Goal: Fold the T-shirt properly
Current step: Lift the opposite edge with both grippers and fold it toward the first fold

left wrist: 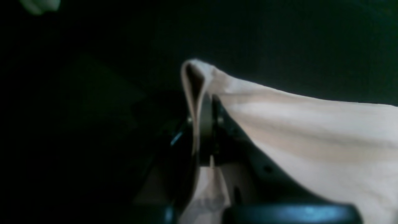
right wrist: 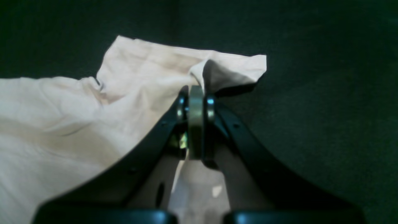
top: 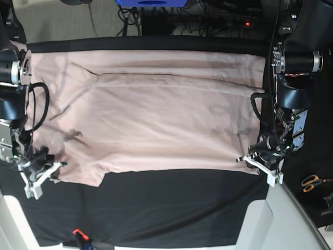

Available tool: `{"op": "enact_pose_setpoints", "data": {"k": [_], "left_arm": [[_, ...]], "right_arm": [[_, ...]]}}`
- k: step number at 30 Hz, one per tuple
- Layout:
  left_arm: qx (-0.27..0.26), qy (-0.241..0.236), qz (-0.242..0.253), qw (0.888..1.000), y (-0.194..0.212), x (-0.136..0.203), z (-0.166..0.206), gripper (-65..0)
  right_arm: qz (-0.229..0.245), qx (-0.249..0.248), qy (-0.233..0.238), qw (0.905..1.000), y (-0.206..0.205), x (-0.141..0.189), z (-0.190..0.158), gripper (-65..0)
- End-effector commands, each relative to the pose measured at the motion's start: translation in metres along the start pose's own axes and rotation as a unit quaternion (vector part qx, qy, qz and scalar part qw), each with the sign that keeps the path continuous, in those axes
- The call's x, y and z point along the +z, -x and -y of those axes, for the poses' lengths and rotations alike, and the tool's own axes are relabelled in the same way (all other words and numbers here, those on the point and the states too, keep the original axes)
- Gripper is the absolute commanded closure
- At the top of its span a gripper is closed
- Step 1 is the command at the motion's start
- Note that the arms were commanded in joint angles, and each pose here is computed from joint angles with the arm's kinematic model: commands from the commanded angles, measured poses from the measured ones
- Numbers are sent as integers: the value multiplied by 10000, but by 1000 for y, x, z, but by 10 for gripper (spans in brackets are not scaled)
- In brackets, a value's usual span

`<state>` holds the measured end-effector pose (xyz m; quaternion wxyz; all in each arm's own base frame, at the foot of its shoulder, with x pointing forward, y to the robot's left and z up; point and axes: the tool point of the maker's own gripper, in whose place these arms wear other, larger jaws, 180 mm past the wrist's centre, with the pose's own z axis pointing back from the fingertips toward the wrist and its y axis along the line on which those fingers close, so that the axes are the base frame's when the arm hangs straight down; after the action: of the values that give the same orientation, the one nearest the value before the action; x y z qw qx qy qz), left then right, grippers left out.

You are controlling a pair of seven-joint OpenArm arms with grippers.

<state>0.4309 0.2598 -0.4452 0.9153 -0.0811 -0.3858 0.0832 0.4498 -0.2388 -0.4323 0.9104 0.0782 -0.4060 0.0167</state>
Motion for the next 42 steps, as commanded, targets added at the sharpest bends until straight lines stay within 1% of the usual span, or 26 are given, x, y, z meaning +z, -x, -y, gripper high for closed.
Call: {"op": "enact_pose_setpoints", "data": {"k": [1, 5, 12, 15, 17, 20, 23, 26, 30, 33, 35, 37, 39, 40, 42], "left_arm": [[-19, -7, 305, 9995, -24, 4, -2, 0], [-21, -8, 297, 9996, -23, 4, -2, 0], [6, -1, 346, 9994, -25, 4, -2, 0], [9, -9, 346, 9994, -25, 4, -3, 0], [4, -15, 314, 9995, -19, 4, -4, 0], [-132, 53, 438, 9989, -19, 10, 2, 0], [-267, 114, 545, 9981, -20, 15, 7, 0], [-325, 130, 542, 9979, -13, 19, 8, 0], [-407, 161, 529, 9976, -4, 23, 10, 0], [-498, 156, 550, 9971, -2, 29, 7, 0], [-509, 146, 586, 9969, -1, 33, 6, 0], [-389, 52, 695, 9968, -3, 40, -4, 0], [-319, -17, 700, 9970, 0, 45, -11, 0], [-314, -30, 628, 9975, 4, 47, -13, 0], [-352, -36, 552, 9978, 6, 50, -13, 0]], "right_arm": [[538, 57, 67, 9985, -42, 6, 9, -2], [746, 74, 73, 9972, -50, 7, 9, -2], [734, 89, 78, 9972, -48, 8, 11, -2], [636, 76, 89, 9979, -35, 8, 13, -2], [682, 73, 89, 9976, -34, 8, 13, -2], [840, 52, 95, 9964, -30, 9, 13, -2], [832, 38, 101, 9965, -28, 9, 14, -2], [799, 30, 114, 9967, -23, 10, 15, -2], [929, 193, 105, 9954, -26, 17, 12, -2], [639, 302, 106, 9974, -16, 20, 10, -2], [530, 399, 183, 9976, -12, 26, 18, -2], [519, 470, 184, 9974, -9, 30, 17, -2], [398, 516, 201, 9977, -1, 33, 18, -2], [331, 506, 224, 9979, 1, 34, 20, -2], [282, 332, 326, 9985, 7, 38, 30, 0]]}}
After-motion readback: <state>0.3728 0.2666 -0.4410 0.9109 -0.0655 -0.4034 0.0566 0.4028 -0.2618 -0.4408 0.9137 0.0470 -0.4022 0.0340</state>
